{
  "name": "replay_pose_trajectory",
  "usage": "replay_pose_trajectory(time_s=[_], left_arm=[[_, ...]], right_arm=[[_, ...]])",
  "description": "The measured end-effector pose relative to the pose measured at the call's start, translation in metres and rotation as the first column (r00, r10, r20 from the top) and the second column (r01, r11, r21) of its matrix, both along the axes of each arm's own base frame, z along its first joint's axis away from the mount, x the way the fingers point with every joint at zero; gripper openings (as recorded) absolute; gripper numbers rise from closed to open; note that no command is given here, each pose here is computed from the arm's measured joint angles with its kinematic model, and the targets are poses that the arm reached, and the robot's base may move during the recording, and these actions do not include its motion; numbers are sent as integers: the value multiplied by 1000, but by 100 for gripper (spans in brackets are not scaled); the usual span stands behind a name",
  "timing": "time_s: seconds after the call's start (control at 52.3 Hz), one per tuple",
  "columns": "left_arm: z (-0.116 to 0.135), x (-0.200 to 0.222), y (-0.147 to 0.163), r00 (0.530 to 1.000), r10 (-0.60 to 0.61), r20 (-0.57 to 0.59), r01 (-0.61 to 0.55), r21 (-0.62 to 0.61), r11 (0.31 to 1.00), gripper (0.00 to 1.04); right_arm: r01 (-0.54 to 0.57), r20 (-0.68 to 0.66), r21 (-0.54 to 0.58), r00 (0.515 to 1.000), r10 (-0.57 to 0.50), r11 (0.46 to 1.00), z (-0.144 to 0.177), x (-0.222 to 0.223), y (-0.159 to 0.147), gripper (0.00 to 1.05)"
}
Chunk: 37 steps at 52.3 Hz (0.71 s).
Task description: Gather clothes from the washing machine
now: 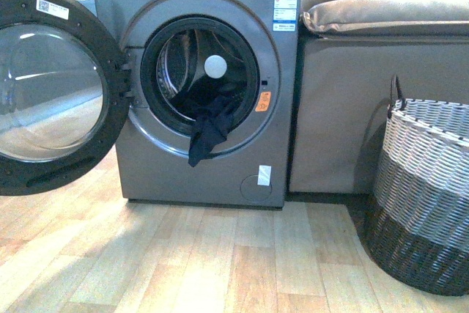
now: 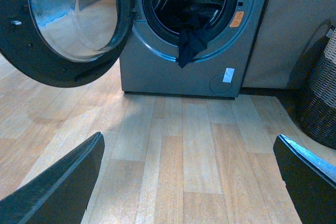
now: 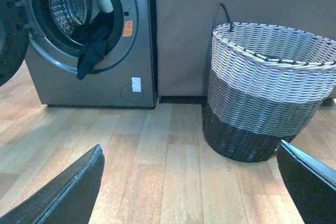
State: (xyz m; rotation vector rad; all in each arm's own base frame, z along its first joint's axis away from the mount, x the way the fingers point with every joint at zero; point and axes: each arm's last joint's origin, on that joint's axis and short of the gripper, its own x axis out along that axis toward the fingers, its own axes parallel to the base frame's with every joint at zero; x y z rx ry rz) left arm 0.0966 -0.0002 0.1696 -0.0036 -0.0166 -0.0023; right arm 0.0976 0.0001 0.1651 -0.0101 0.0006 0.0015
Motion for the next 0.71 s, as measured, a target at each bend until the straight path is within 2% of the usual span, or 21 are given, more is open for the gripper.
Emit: replay_pose_trajectory(time_s=[0.708], left_arm=[[0, 0, 0, 1000, 0, 0, 0, 0, 1000, 98]], right_arm=[[0, 0, 0, 1000, 0, 1000, 0, 0, 0, 97]])
